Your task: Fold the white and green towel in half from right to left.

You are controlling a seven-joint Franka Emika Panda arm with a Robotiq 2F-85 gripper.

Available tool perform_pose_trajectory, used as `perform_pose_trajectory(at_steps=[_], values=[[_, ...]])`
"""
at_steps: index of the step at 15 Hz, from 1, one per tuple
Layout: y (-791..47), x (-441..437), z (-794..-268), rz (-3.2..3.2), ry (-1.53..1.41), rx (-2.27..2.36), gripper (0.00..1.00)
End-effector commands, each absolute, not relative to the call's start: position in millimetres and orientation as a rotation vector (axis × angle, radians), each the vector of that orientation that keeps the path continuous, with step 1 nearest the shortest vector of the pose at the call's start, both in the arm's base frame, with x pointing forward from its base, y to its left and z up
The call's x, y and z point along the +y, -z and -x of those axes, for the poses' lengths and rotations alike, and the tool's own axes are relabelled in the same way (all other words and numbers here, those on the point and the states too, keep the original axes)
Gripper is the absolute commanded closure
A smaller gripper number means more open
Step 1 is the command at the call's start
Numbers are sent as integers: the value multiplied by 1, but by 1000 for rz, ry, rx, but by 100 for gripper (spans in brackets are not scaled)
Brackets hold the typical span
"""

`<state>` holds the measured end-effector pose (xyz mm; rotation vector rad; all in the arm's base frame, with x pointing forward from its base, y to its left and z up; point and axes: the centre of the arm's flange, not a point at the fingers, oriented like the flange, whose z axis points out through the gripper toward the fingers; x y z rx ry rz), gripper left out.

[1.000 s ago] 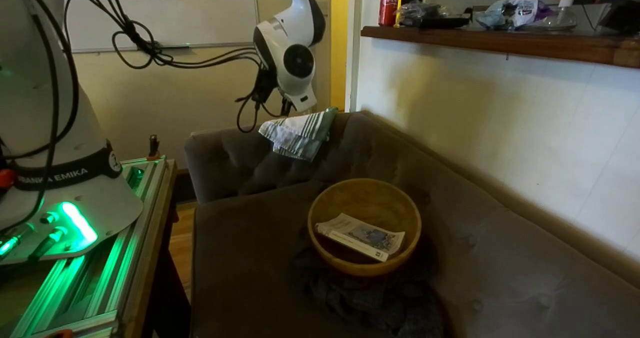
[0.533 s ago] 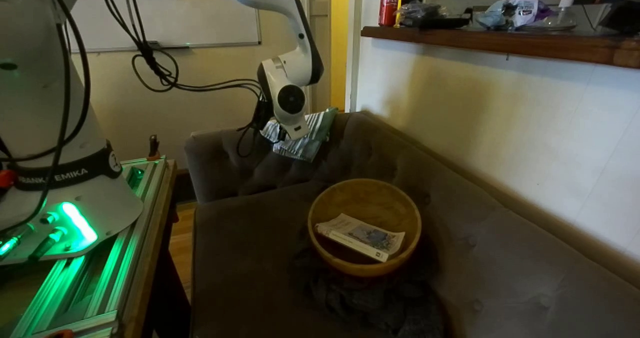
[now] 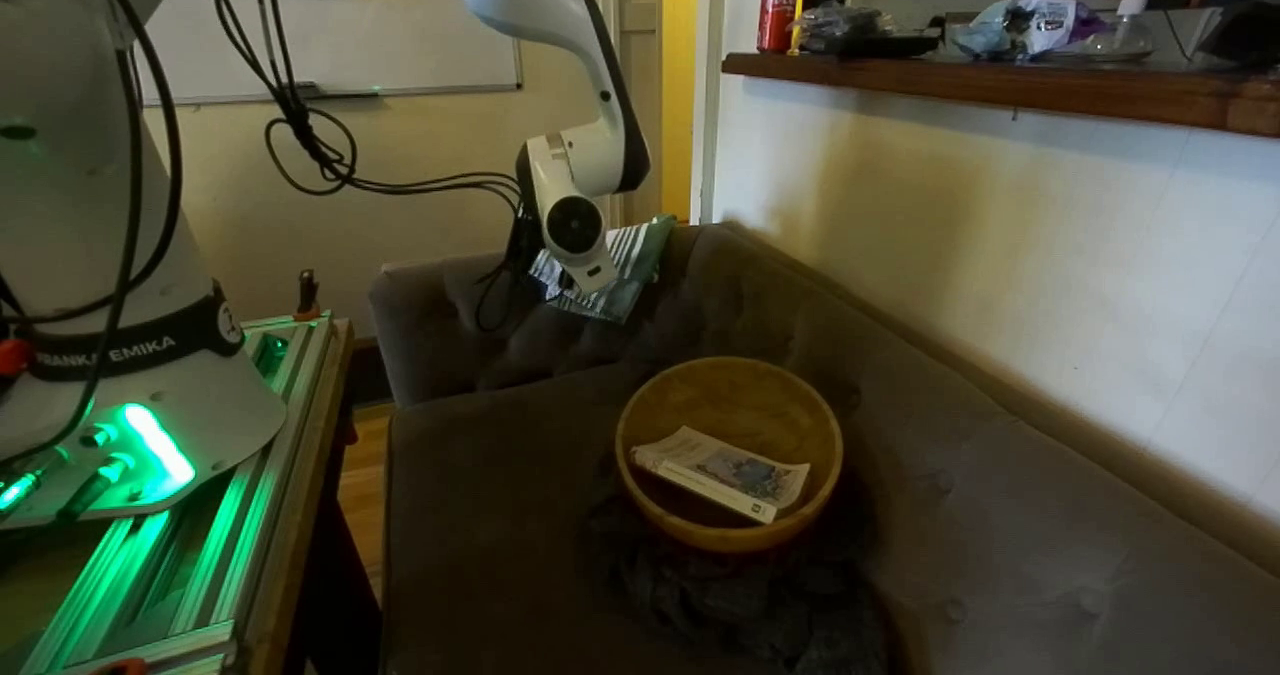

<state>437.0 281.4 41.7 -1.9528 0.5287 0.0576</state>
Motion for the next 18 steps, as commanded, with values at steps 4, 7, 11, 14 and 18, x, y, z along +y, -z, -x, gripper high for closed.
perform_pose_trajectory(at_steps=[4, 7, 11, 14, 18], values=[[35, 280, -427, 1846, -10, 532, 0], [61, 290, -421, 1801, -57, 540, 0], [75, 303, -419, 1721, -65, 568, 0], [75, 312, -425, 1663, -44, 598, 0], [78, 321, -441, 1644, 29, 631, 0]])
